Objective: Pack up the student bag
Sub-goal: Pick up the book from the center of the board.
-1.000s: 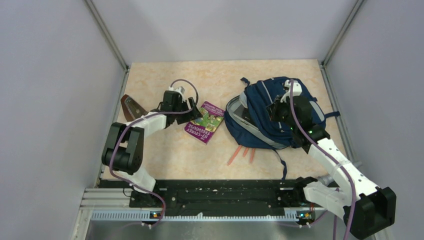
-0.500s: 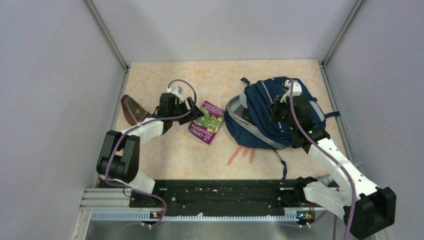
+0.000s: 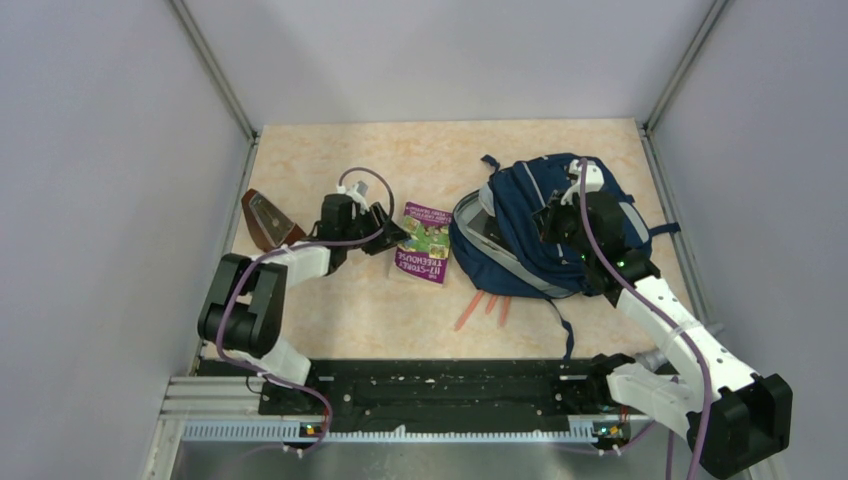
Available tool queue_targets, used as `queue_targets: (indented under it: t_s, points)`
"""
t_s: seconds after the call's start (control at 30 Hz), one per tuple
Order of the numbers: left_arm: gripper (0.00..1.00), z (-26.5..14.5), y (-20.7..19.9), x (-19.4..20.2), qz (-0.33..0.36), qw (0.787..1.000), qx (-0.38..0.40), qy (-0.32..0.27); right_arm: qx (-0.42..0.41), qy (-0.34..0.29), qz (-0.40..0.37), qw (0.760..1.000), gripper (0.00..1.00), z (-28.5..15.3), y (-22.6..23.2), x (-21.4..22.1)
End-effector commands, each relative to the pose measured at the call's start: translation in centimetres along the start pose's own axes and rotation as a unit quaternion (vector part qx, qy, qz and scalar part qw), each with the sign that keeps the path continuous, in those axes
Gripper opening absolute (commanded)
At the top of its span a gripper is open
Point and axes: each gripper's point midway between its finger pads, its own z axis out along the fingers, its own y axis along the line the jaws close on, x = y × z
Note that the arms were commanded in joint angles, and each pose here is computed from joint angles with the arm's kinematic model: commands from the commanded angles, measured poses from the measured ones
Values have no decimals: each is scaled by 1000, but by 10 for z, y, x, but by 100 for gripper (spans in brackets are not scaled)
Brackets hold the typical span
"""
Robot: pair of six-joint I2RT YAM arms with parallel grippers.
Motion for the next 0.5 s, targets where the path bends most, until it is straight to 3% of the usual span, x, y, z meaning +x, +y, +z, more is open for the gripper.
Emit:
queue_targets:
  t_s: [0.0,0.37,0.47]
  points:
    - [49,5,-20,0,-2,998,59,-3,-34,-60,14,998,0,-8,17,-35]
    - [55,18,-28,6,-21,996,90,6,-38,-58,15,997,0,-6,19,-34]
    - [48,22,-31,6,-25,995,97,9,-37,-57,14,998,0,-5,18,-34]
